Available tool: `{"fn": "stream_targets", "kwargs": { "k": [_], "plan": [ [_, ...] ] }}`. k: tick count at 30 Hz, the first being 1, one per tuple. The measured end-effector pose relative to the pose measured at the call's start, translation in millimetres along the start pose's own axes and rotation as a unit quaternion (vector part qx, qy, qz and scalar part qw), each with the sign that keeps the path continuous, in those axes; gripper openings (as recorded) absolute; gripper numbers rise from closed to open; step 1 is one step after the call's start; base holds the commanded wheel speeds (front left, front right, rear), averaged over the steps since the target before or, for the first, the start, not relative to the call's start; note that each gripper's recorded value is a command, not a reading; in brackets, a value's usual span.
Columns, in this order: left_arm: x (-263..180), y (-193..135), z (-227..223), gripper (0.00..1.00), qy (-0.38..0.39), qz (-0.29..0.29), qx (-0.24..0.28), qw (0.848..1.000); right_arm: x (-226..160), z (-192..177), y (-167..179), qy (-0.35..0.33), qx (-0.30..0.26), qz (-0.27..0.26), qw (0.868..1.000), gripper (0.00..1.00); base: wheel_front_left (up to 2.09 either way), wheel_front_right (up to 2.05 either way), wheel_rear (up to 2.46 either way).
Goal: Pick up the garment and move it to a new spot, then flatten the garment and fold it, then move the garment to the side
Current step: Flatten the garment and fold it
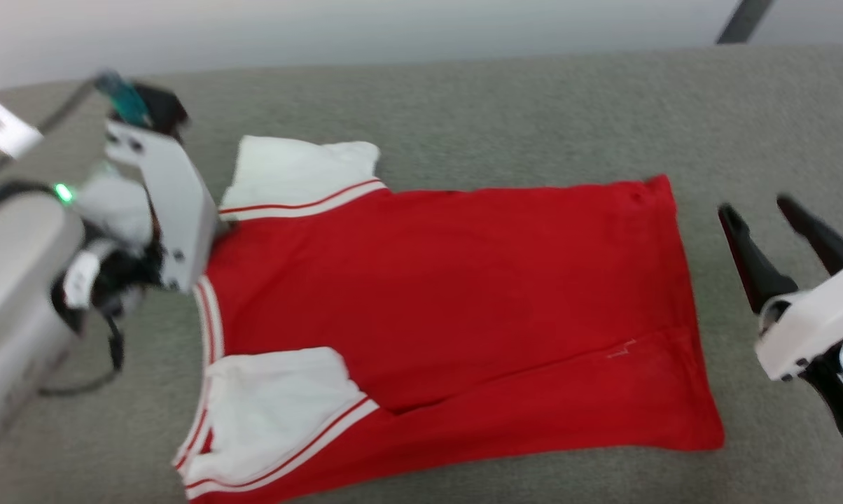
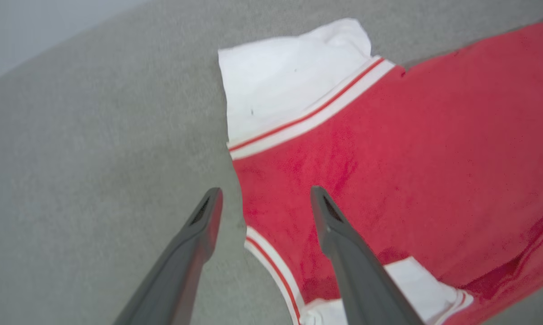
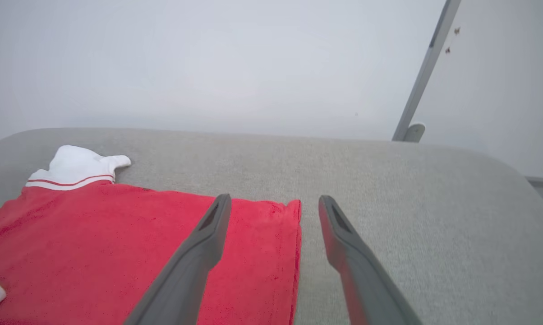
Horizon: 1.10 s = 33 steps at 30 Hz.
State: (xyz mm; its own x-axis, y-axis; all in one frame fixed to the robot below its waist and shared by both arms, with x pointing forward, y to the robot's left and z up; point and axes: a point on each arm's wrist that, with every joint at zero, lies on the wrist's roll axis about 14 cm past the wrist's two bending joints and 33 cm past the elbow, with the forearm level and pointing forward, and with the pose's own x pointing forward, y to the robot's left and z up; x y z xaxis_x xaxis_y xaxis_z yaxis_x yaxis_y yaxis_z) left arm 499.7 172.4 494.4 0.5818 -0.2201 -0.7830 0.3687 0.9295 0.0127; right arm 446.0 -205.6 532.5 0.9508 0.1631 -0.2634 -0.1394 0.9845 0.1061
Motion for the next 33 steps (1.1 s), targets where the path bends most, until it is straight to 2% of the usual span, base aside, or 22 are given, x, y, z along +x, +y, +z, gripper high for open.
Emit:
{"fn": "stream_targets", "kwargs": {
  "k": [6,10,18,25,33],
  "plan": [
    [33,18,45,1.00,-0.048,0.018,0.020,0.999,5,28,-3,-0.102,-0.029,-0.013,0.994,1.00,0.00,0.00,0.00],
    [58,24,65,1.00,-0.064,0.019,0.016,0.998,9,26,-5,-0.127,-0.025,-0.018,0.991,1.00,0.00,0.00,0.00],
    [107,25,78,1.00,-0.048,0.008,0.016,0.999,18,-4,-21,-0.096,-0.020,-0.039,0.994,1.00,0.00,0.00,0.00],
    [145,25,47,1.00,0.040,0.006,0.000,0.999,23,-19,-35,-0.075,-0.019,-0.054,0.996,1.00,0.00,0.00,0.00],
    [153,16,31,1.00,0.099,-0.013,-0.020,0.995,24,-18,-38,-0.073,-0.022,-0.057,0.995,1.00,0.00,0.00,0.00]
  ]
}}
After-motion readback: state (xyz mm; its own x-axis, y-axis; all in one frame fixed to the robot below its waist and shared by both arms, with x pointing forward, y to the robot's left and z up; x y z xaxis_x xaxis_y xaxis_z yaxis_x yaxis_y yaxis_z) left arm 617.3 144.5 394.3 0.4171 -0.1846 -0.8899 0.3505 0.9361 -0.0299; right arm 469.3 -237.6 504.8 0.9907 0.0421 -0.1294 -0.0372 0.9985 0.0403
